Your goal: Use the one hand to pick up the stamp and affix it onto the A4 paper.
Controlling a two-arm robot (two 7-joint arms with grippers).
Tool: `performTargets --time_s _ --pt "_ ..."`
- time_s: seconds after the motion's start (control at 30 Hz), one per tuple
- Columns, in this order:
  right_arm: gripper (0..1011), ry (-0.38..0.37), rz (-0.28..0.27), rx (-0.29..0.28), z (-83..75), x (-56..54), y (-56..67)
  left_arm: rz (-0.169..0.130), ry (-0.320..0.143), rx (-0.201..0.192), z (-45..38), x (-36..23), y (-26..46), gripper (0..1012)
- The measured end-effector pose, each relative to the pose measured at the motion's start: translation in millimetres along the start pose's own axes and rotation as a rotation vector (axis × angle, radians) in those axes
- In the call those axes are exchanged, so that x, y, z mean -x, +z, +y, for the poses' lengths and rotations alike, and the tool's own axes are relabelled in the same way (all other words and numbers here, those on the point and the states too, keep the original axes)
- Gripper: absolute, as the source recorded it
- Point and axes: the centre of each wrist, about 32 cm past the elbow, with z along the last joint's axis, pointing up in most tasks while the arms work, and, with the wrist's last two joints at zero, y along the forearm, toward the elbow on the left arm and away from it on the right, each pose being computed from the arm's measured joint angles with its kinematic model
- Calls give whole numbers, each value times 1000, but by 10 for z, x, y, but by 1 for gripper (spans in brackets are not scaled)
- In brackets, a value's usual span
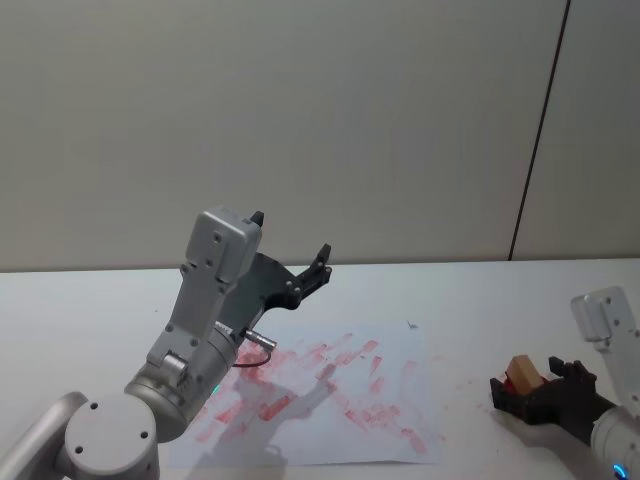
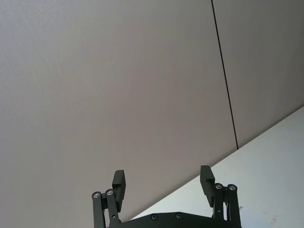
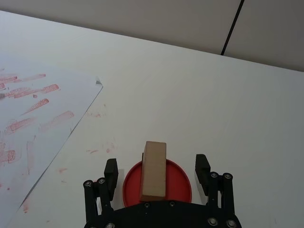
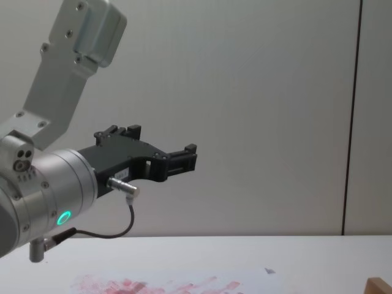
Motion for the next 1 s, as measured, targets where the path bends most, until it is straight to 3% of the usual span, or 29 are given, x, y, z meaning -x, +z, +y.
performTargets --time_s 1.0 --pt "976 21 -24 -8 47 48 -1 0 0 0 0 0 0 1001"
